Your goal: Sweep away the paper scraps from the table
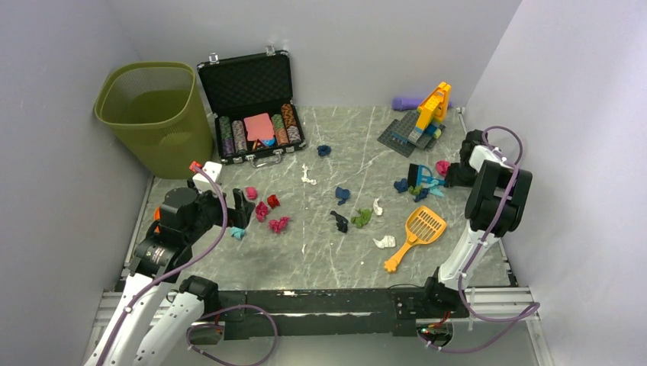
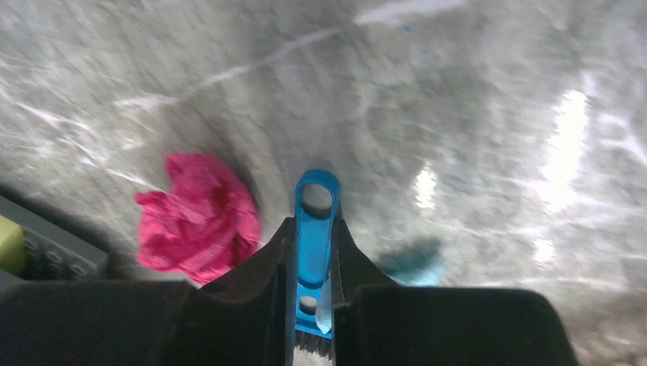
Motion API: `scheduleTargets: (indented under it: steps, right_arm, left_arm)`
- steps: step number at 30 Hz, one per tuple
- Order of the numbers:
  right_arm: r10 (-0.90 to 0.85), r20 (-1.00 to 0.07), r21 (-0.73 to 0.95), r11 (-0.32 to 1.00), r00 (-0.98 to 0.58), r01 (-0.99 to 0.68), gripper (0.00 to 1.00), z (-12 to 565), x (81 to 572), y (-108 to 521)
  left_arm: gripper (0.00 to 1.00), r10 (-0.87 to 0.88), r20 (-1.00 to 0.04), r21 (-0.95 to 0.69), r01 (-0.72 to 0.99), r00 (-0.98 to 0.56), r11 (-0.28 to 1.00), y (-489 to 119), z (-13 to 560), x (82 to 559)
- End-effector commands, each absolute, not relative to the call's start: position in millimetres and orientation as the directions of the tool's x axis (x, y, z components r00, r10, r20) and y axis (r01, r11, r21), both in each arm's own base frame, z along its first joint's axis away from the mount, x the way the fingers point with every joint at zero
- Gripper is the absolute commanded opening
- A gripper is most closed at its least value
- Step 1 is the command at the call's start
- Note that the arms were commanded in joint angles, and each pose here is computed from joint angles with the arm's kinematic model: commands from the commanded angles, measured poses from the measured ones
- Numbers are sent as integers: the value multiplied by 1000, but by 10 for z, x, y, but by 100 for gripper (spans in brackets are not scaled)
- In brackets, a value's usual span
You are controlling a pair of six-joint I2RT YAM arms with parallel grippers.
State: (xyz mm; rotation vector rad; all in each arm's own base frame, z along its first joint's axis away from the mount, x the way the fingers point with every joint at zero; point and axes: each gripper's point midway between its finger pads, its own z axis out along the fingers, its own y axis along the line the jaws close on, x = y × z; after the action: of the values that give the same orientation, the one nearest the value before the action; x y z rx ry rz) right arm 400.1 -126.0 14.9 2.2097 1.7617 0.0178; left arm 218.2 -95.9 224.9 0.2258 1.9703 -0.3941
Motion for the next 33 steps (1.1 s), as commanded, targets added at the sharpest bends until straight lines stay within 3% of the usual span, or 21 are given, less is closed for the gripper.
scheduleTargets:
  steps: [1,9,14,16,18,20,25,33]
  right_arm:
    - [964,-156,215,-178,214,960,10,259,3734,-1043]
    - [982,-124,401,-83,144,912,8,794,3819,-732]
    - [976,-188,495,-3,111,869,10,1143,3898,-776]
    - [966,-234,492,20,111,870,24,1217,3871,-847]
    - [958,-250,459,-8,138,888,50,1184,3772,-904]
    - [955,-251,449,-27,155,893,58,1108,3734,-960]
    - [944,-290,354,-44,155,934,57,916,3799,-1130]
    - [980,-196,139,-16,43,990,53,521,3961,-1069]
  left_arm:
    - [98,-30,-924,-168,334,-380,928,-953,2345,2202]
    - [98,-31,-925,-166,331,-379,929,-946,2347,2202]
    - [98,-34,-925,-167,327,-377,930,-939,2344,2198]
    - [98,-35,-926,-168,327,-376,930,-939,2348,2197]
    - [98,-36,-925,-169,323,-379,931,-934,2344,2199]
    - [98,-36,-925,-169,325,-378,931,-937,2344,2198]
    - [98,-34,-924,-168,323,-381,932,-933,2336,2200]
    - [98,-34,-923,-166,318,-383,934,-926,2332,2206]
